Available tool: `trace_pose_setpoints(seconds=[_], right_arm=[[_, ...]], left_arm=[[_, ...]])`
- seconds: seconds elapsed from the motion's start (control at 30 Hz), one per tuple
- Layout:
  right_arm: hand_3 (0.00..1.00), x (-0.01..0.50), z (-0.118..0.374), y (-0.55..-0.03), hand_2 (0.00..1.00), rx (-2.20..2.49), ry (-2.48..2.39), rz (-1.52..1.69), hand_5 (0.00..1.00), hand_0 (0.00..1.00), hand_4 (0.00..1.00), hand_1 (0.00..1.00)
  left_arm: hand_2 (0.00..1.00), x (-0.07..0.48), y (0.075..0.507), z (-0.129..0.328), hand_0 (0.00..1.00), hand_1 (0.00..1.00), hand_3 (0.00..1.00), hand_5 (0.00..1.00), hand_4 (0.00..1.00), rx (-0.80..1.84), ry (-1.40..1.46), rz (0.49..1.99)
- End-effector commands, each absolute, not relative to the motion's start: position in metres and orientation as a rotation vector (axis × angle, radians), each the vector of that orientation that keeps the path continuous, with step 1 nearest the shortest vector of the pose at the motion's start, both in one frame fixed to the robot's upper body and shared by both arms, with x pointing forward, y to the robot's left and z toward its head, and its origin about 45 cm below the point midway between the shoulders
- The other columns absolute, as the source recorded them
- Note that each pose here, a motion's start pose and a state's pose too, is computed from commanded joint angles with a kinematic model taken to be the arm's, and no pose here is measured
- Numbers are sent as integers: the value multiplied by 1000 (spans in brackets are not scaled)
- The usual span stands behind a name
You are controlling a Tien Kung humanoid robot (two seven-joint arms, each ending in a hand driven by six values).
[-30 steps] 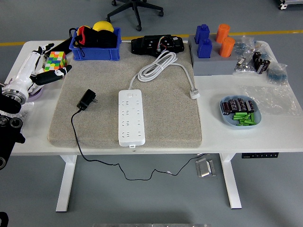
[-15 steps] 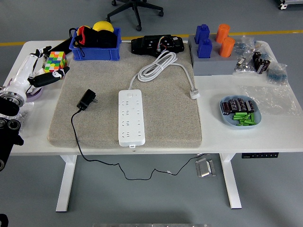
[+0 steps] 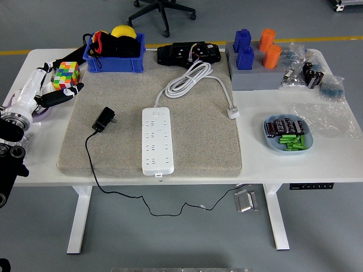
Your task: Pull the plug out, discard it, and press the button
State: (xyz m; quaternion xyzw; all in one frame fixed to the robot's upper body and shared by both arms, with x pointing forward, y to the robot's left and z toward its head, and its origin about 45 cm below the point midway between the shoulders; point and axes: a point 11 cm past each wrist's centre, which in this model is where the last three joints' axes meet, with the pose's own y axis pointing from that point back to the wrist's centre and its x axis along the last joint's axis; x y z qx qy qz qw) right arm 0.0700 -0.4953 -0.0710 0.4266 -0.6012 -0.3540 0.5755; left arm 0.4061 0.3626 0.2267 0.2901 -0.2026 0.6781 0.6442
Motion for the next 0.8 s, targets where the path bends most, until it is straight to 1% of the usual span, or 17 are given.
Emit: trace_pose_setpoints(seconds=[0.8], right_arm=[[713,72,-71,-494,724,1004,-1409,-830,658,767,883,729]], left_arm=[[961,404,365,225,982,998,942,432,831,670,-454,1545]])
